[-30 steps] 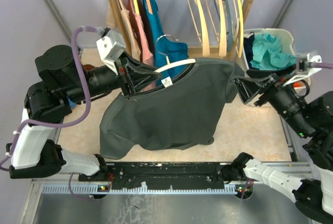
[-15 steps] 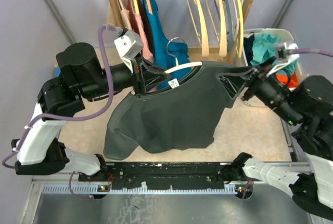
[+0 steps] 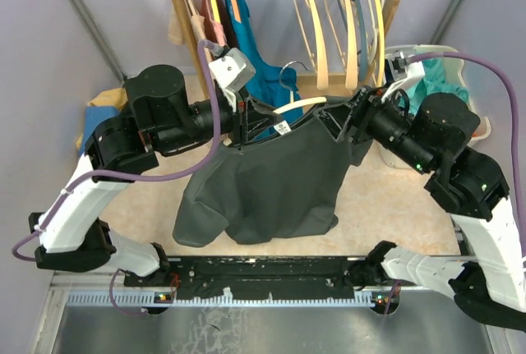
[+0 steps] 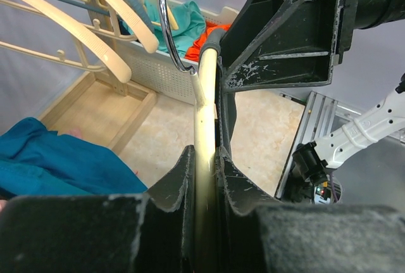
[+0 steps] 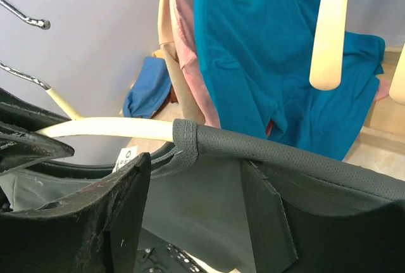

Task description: Place the t-shirt on the hanger

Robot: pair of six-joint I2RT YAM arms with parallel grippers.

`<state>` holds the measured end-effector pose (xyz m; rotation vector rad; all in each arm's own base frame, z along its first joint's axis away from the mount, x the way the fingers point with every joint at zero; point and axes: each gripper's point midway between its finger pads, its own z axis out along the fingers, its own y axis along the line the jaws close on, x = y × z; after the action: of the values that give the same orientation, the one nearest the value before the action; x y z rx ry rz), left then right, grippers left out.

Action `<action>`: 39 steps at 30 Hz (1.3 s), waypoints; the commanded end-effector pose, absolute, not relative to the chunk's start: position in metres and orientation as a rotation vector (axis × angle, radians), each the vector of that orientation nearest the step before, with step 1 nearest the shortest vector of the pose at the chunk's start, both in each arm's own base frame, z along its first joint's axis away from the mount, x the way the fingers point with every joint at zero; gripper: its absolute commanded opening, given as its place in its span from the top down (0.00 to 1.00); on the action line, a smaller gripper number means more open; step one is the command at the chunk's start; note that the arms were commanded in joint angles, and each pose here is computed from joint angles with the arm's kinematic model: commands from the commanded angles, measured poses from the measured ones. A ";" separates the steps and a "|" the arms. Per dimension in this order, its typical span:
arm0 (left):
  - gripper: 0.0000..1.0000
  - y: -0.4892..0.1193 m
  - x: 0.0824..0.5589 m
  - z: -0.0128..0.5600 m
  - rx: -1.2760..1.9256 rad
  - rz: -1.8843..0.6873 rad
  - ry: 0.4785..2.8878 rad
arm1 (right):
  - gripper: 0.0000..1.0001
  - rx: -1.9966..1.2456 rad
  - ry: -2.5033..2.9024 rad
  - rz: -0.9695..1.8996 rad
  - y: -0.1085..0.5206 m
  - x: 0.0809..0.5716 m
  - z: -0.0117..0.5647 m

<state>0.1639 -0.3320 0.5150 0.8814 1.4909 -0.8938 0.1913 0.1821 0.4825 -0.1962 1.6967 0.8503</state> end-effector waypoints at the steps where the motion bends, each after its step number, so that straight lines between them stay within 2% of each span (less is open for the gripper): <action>1: 1.00 -0.335 0.165 0.543 0.841 -0.925 1.385 | 0.43 -0.118 1.659 0.859 0.179 0.198 0.498; 3: 1.00 -0.337 0.164 0.543 0.849 -0.933 1.382 | 0.47 -0.095 1.679 0.839 0.179 0.204 0.495; 7: 1.00 -0.338 0.161 0.544 0.858 -0.947 1.375 | 0.69 -0.059 1.696 0.804 0.177 0.212 0.492; 9: 1.00 -0.338 0.161 0.544 0.861 -0.948 1.375 | 0.77 -0.050 1.691 0.805 0.177 0.213 0.495; 14: 1.00 -0.339 0.160 0.542 0.873 -0.950 1.381 | 0.91 -0.014 1.662 0.787 0.168 0.213 0.505; 17: 1.00 -0.337 0.159 0.542 0.875 -0.949 1.384 | 0.95 0.002 1.655 0.762 0.162 0.213 0.509; 26: 1.00 -0.332 0.156 0.547 0.870 -0.952 1.376 | 0.99 0.043 1.627 0.706 0.142 0.210 0.520; 36: 1.00 -0.336 0.158 0.540 0.879 -0.952 1.398 | 1.00 0.052 1.580 0.713 0.132 0.202 0.535; 37: 1.00 -0.338 0.158 0.540 0.880 -0.953 1.400 | 0.96 0.023 1.567 0.741 0.137 0.199 0.537; 39: 1.00 -0.340 0.160 0.537 0.879 -0.949 1.409 | 0.81 -0.044 1.551 0.800 0.150 0.193 0.540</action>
<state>0.1678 -0.3442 0.5226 0.8796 1.4468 -0.9177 0.2037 0.1579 0.4933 -0.0342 1.7293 0.7373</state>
